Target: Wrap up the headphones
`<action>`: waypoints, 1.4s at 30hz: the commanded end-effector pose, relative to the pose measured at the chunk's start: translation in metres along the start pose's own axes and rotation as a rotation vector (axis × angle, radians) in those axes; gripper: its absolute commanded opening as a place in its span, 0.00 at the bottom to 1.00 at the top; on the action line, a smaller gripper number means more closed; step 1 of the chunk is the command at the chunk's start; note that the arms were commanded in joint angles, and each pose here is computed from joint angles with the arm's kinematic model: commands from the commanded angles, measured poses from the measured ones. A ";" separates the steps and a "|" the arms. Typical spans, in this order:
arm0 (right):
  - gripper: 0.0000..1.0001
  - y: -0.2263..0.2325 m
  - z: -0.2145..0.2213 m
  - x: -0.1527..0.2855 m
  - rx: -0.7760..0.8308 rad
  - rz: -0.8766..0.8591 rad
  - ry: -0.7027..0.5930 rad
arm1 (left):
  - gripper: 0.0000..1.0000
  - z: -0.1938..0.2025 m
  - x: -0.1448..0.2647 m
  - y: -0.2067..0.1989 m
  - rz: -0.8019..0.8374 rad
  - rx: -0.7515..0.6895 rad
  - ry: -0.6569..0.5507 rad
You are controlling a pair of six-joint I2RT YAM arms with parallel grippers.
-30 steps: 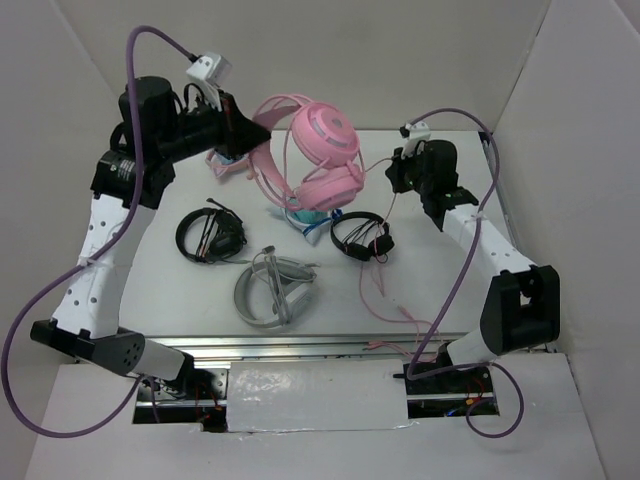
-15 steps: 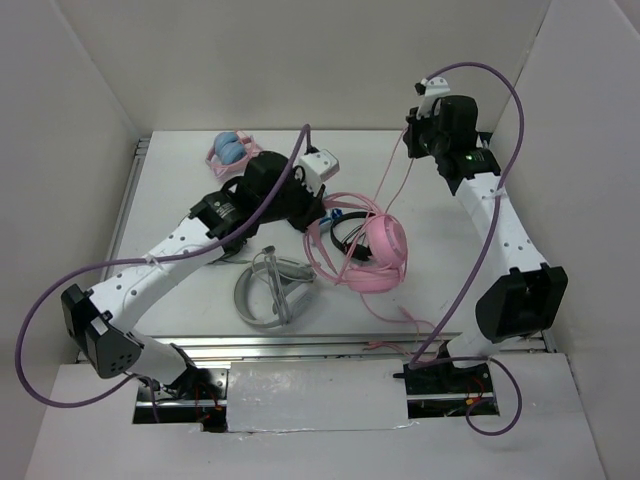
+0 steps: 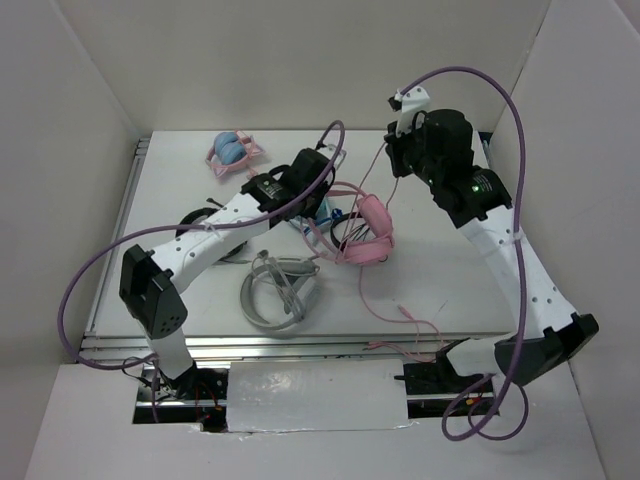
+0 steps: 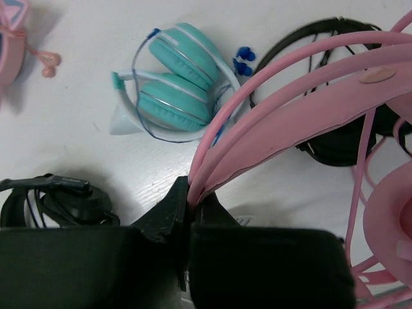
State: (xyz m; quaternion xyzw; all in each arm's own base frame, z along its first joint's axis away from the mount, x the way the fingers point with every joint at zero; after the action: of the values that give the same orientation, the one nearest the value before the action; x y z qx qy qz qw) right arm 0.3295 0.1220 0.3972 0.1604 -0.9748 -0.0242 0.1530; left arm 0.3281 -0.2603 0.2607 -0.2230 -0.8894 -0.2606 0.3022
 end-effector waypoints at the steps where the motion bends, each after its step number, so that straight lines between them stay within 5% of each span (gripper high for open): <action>1: 0.00 0.017 -0.034 0.046 0.011 -0.020 -0.136 | 0.00 -0.020 0.014 0.035 -0.159 0.137 -0.014; 7: 0.00 0.064 -0.007 0.077 0.050 -0.157 -0.059 | 0.00 -0.031 0.016 0.061 -0.388 0.229 0.057; 15: 0.00 0.086 0.012 0.076 0.033 -0.229 0.032 | 0.00 -0.045 0.035 0.077 -0.388 0.331 -0.045; 24: 0.00 0.145 0.044 0.079 -0.033 -0.606 0.080 | 0.00 -0.065 0.059 0.109 -0.516 0.525 -0.128; 28: 0.00 0.150 0.058 0.069 -0.045 -0.616 0.075 | 0.00 -0.072 0.072 0.117 -0.461 0.589 -0.187; 32: 0.20 0.145 0.081 0.049 -0.070 -0.503 0.050 | 0.00 -0.089 0.095 0.132 -0.315 0.630 -0.320; 34: 0.31 0.135 0.072 0.039 -0.053 -0.398 -0.089 | 0.00 -0.096 0.110 0.126 -0.173 0.581 -0.391; 42: 0.50 0.138 0.068 0.043 -0.040 -0.452 -0.299 | 0.00 -0.121 0.174 0.124 -0.013 0.551 -0.574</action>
State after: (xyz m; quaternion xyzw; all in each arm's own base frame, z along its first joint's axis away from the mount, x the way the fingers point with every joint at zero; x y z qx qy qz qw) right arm 0.2278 0.2371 0.3071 0.3558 -0.9241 -0.0631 0.1242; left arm 0.3475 -0.1872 0.4173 -0.1119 -0.9699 -0.0167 0.2156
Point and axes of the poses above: each gripper's point midway between its finger pads, its own x axis back along the fingers, its own y axis along the line the jaws close on, z = x × y, the point moved 6 cm from there along x, back along the fingers, and after that the axes turned 14 degrees about -x, right-handed, at the moved point
